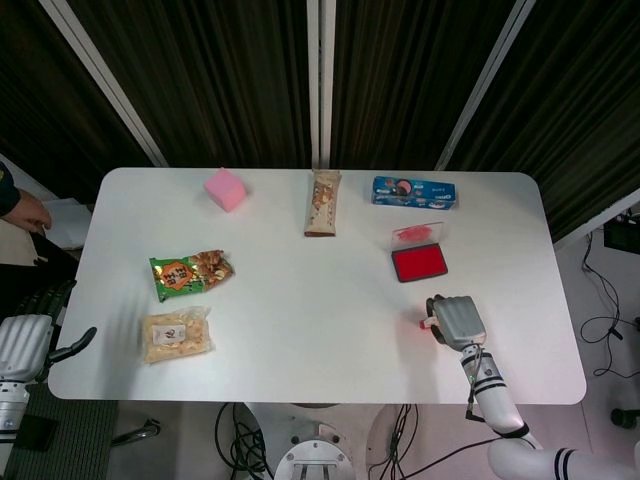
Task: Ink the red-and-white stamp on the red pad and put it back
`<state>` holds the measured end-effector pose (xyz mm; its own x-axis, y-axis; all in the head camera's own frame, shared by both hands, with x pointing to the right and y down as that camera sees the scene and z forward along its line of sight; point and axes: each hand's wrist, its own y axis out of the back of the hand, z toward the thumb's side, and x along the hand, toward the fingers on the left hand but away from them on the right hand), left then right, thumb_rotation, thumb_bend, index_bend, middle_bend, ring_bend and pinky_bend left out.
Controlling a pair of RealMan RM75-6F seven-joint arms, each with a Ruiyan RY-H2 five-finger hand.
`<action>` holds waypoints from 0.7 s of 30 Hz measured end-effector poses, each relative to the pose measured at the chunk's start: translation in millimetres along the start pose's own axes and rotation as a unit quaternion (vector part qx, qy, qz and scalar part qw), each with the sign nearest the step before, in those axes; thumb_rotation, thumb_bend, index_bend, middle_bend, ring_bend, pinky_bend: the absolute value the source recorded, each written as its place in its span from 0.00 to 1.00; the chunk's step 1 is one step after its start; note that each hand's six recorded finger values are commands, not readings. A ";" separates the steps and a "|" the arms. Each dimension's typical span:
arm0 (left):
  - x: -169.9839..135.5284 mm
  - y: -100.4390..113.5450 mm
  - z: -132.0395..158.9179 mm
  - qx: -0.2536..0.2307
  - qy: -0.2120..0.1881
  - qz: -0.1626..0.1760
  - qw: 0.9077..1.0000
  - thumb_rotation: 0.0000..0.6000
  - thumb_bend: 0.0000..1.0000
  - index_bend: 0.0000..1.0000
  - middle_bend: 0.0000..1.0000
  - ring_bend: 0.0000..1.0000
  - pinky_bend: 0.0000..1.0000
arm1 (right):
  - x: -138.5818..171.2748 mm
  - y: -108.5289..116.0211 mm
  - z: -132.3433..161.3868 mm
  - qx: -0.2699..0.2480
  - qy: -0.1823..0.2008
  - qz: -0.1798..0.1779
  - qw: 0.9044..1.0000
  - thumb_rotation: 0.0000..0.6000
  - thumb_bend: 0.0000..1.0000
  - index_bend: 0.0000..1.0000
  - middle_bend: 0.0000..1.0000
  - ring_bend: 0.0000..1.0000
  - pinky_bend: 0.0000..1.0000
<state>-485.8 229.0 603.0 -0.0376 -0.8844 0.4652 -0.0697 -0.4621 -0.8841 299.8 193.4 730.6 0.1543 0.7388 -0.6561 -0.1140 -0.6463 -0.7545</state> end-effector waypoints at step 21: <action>-2.3 4.9 1.5 -0.001 -0.004 0.006 1.000 0.06 0.15 0.08 0.12 0.12 0.21 | 39.8 36.8 -20.7 0.004 0.007 -0.014 1.000 1.00 0.16 0.00 0.07 0.27 0.47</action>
<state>-484.5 228.7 597.6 -0.0302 -0.8905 0.4540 -0.0718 -0.4511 -0.8896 322.1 195.1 677.1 0.1714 0.7533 -0.6349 -0.1180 -0.6241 -0.7724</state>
